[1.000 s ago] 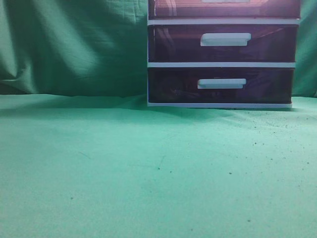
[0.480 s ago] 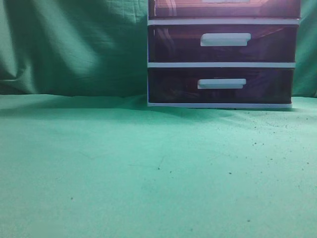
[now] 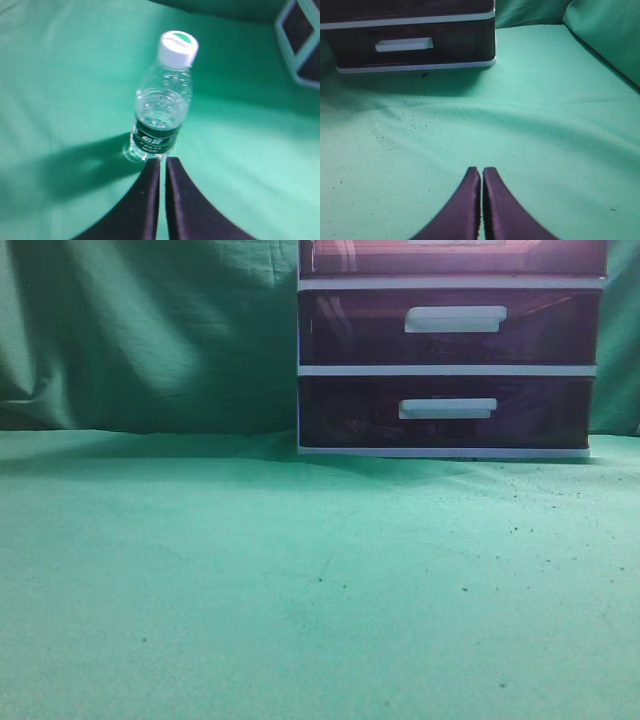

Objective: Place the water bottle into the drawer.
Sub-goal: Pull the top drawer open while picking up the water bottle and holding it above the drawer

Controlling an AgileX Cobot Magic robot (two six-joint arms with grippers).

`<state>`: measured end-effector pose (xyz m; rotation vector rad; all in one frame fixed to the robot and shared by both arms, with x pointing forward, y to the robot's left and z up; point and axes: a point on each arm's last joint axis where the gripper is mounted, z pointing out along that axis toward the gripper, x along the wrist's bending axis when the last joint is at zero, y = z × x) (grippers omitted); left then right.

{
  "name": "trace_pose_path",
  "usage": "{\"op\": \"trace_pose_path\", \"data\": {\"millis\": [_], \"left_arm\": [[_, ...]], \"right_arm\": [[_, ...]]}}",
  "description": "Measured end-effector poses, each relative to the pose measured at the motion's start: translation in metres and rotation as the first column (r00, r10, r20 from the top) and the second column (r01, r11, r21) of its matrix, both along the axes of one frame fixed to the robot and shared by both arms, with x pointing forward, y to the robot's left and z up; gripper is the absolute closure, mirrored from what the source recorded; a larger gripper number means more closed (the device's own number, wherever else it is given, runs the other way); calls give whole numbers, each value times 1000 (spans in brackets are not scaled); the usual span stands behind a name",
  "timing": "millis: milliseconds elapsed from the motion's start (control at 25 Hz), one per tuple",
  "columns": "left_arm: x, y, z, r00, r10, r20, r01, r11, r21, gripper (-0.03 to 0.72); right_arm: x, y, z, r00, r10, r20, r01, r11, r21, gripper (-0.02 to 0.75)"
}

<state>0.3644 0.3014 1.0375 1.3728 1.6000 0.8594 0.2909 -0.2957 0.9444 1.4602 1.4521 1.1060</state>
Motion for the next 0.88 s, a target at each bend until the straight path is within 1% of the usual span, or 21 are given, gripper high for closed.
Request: {"op": "trace_pose_path", "data": {"millis": [40, 80, 160, 200, 240, 320, 400, 440, 480, 520, 880], "left_arm": [[6, -2, 4, 999, -35, -20, 36, 999, 32, 688], [13, -4, 9, 997, -65, -47, 68, 996, 53, 688], [29, -8, 14, 991, -99, -88, 105, 993, 59, 688], [36, -9, 15, 989, -108, -105, 115, 992, 58, 641], [43, -10, 16, 986, -110, -123, 117, 992, 52, 585], [56, -10, 15, 982, -111, -153, 119, 992, 48, 440], [68, -10, 13, 977, -111, -182, 119, 992, 38, 205], [73, -10, 12, 976, -108, -191, 115, 993, 27, 131], [76, -10, 9, 974, -105, -200, 111, 994, 19, 75], [81, -11, 7, 974, -100, -205, 104, 994, 9, 43], [140, -9, -17, 955, -76, -287, 81, 997, 4, 47]], "right_arm": [[0, 0, 0, 1000, 0, 0, 0, 1000, 0, 738], [0, 0, 0, 1000, 0, 0, 0, 1000, 0, 738], [0, 0, 0, 1000, 0, 0, 0, 1000, 0, 738], [0, 0, 0, 1000, 0, 0, 0, 1000, 0, 738], [0, 0, 0, 1000, 0, 0, 0, 1000, 0, 738], [0, 0, 0, 1000, 0, 0, 0, 1000, 0, 738], [0, 0, 0, 1000, 0, 0, 0, 1000, 0, 738], [0, 0, 0, 1000, 0, 0, 0, 1000, 0, 738], [0, 0, 0, 1000, 0, 0, 0, 1000, 0, 738], [0, 0, 0, 1000, 0, 0, 0, 1000, 0, 738], [0, 0, 0, 1000, 0, 0, 0, 1000, 0, 738]]}}
